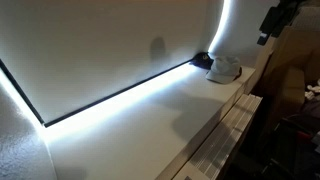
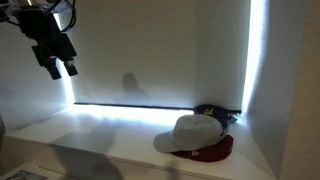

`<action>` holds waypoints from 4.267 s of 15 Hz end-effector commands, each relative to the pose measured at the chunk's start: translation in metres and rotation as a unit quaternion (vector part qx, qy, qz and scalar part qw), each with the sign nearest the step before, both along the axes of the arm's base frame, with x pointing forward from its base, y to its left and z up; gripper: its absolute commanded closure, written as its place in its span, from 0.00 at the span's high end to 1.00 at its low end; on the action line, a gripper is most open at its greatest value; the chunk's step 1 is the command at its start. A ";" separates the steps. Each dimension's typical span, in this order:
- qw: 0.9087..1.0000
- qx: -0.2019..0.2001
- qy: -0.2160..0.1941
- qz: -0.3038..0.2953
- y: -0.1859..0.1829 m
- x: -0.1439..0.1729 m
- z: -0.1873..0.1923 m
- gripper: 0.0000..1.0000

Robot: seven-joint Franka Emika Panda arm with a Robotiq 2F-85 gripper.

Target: Move the light grey cap to the left side of the windowsill

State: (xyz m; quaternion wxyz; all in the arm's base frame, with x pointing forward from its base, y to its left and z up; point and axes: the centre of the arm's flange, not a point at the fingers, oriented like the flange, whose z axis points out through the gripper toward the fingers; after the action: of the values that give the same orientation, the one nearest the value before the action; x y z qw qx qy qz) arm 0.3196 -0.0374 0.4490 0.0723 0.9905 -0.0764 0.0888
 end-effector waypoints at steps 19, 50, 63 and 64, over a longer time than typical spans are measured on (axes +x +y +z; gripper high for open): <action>0.970 0.068 -0.117 -0.202 0.131 -0.035 0.043 1.00; 0.735 0.075 -0.164 -0.654 -0.029 0.075 0.102 1.00; 0.621 0.066 -0.148 -0.767 -0.070 0.121 0.064 1.00; 0.598 0.068 -0.154 -0.783 -0.084 0.133 0.063 1.00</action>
State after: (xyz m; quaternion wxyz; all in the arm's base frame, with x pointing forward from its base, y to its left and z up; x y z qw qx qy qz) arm 0.4060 -0.0890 0.5195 0.0323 0.5842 -0.7987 0.1404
